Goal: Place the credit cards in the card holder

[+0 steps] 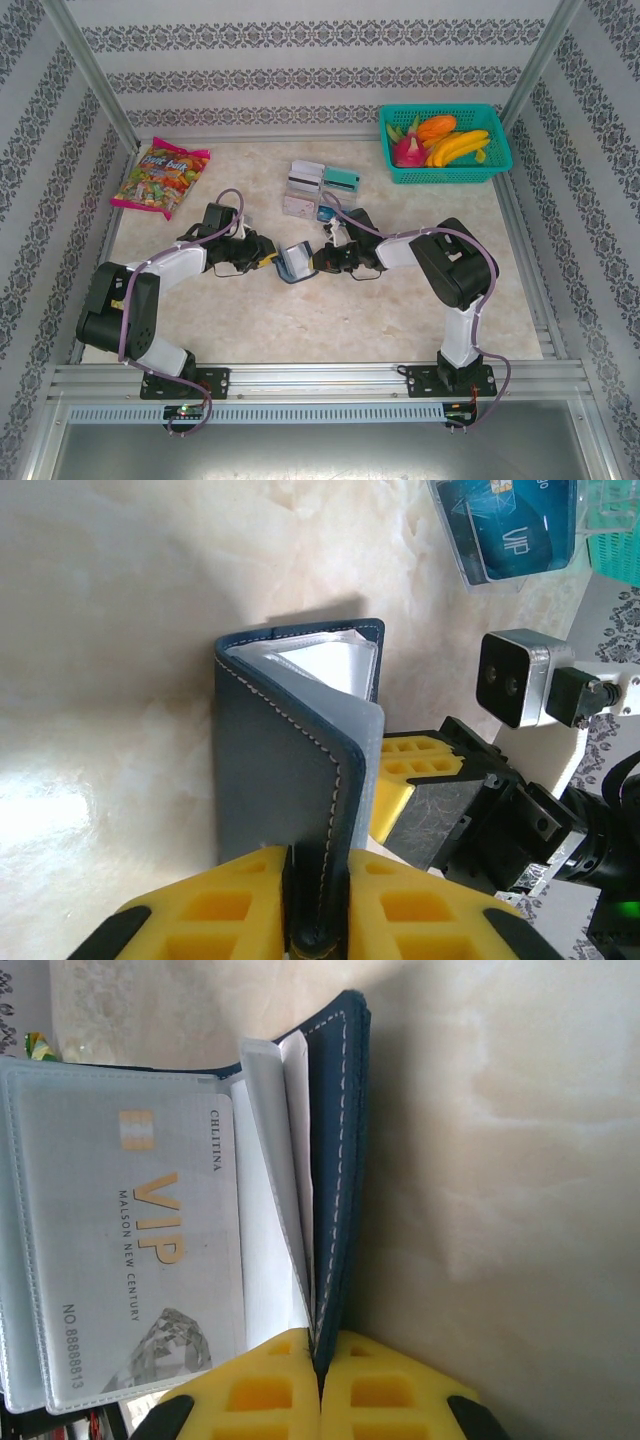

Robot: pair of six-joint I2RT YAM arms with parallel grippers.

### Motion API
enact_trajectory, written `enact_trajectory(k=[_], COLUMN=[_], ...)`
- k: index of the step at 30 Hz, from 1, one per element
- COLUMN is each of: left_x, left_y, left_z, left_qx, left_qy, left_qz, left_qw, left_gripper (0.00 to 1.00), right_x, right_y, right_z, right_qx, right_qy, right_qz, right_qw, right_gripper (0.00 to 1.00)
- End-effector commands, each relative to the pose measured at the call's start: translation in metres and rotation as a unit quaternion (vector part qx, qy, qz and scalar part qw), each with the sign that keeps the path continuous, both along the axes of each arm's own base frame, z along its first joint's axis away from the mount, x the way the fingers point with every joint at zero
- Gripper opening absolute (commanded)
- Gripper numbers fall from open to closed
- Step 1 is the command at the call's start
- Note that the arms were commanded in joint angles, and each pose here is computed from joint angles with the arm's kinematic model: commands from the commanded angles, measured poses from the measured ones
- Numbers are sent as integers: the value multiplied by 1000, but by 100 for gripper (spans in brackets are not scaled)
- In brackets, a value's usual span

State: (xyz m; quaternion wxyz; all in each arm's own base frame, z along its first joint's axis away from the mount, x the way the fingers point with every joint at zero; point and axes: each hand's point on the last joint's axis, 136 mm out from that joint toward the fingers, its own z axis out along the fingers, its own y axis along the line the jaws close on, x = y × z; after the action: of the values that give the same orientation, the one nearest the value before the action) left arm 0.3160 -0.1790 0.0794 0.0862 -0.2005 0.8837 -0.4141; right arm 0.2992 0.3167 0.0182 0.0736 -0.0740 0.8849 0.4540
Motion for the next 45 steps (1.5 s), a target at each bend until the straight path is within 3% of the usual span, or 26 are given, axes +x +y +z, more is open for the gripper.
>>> enact_trajectory(k=[1, 10, 13, 16, 23, 33, 37, 41, 45], left_x=[-3, -1, -11, -22, -30, -33, -38, -35, -29], left_y=[-1, -1, 6, 18, 30, 37, 32, 34, 39], left_z=[1, 5, -9, -29, -63, -47, -60, -60, -43], left_qx=[10, 25, 48, 79, 117, 138, 126, 131, 152], left_qy=[2, -1, 17, 37, 63, 53, 70, 63, 45], left_qz=[-10, -20, -24, -23, -30, -51, -65, -57, -58], left_qw=[1000, 999, 998, 996, 991, 988, 987, 988, 986], left_gripper=[15, 12, 11, 8, 2, 1, 6, 37, 43], right_x=[-16, -16, -14, -13, -9, -3, 3, 14, 25], right_y=[3, 5, 1, -6, -23, -73, -86, -99, -108], right_z=[-50, -50, -41, -29, -10, 25, 48, 67, 89], right_qx=[-46, -37, -37, -52, -67, -75, -112, -156, -176], right_qy=[28, 35, 25, 6, -9, -39, -87, -139, -193], right_qz=[6, 6, 1, -3, -18, -69, -69, -77, -94], right_qw=[999, 999, 999, 999, 998, 994, 988, 975, 961], right_gripper=[0, 3, 7, 20, 25, 31, 34, 38, 54])
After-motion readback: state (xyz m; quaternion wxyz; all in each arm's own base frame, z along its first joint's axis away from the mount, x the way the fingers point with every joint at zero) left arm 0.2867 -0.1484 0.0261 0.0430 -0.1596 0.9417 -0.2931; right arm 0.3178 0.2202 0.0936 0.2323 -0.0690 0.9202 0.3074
